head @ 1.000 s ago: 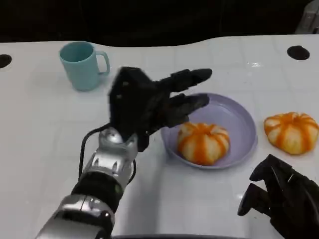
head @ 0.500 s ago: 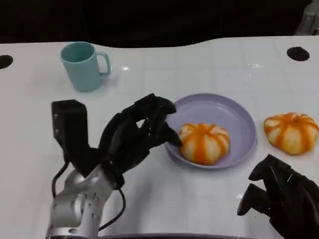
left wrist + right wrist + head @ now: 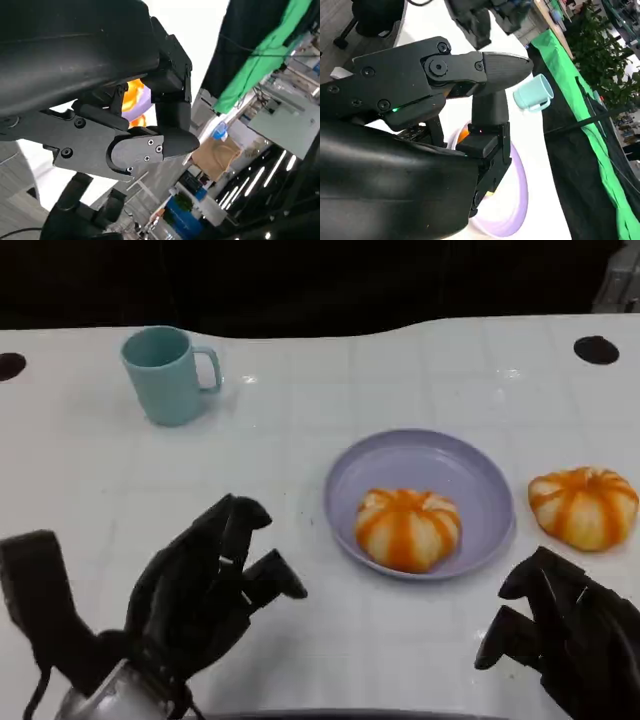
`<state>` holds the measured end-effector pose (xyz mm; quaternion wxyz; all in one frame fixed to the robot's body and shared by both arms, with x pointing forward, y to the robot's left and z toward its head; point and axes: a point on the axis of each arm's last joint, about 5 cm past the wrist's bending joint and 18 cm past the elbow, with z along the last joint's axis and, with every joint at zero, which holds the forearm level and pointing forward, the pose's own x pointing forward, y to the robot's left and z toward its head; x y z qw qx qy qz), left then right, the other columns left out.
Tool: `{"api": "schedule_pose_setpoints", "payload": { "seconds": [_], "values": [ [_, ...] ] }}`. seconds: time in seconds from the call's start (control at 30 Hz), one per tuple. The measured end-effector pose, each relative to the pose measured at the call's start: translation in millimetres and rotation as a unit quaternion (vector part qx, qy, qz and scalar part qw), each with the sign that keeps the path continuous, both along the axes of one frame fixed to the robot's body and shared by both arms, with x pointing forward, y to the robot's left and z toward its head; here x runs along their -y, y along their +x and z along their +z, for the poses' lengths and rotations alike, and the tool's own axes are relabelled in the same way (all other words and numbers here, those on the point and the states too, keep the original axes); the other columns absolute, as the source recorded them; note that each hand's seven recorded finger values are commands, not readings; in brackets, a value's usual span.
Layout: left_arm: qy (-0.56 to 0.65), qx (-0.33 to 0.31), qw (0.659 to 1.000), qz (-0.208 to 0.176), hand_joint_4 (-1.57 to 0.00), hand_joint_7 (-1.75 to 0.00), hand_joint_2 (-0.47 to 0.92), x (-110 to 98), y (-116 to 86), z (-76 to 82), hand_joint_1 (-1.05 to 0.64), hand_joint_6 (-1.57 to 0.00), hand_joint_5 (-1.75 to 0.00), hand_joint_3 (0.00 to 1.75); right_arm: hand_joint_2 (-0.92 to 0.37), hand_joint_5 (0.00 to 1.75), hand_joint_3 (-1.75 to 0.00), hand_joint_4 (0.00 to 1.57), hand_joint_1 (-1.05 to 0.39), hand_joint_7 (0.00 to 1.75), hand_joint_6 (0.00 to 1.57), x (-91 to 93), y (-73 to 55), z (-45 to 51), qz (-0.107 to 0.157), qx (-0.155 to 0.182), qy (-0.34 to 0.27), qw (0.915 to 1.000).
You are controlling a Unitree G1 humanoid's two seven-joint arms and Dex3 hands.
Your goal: Grasp the bread from the table and place it into the plate.
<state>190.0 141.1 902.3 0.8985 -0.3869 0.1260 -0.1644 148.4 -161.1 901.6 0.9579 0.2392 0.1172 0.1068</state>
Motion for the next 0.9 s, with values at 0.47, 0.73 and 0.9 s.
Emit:
{"api": "schedule_pose_setpoints", "payload": {
  "seconds": [0.47,0.73,0.9],
  "values": [
    [0.003,-0.043,0.999,0.021,-0.74,-1.65,0.92,-2.4,-18.5,-7.4,-0.53,-0.52,-1.75,0.49,-0.92,1.75,-0.31,0.65,-0.47,1.57,0.55,2.9,-2.4,0.7,-0.005,-0.002,0.004,1.0],
    [0.021,-0.043,0.999,0.021,-0.76,-1.68,0.92,-0.2,-22.5,-10.1,-0.54,-0.53,-1.75,0.48,-0.92,1.75,-0.29,0.65,-0.49,1.58,0.54,3.2,-3.2,1.5,-0.005,-0.005,0.007,0.9999],
    [0.028,-0.039,0.999,0.025,-0.77,-1.69,0.92,-0.9,-23.0,-10.4,-0.55,-0.54,-1.75,0.46,-0.92,1.75,-0.3,0.65,-0.48,1.58,0.54,3.3,-3.2,1.5,-0.005,-0.005,0.006,1.0]
  ]
}}
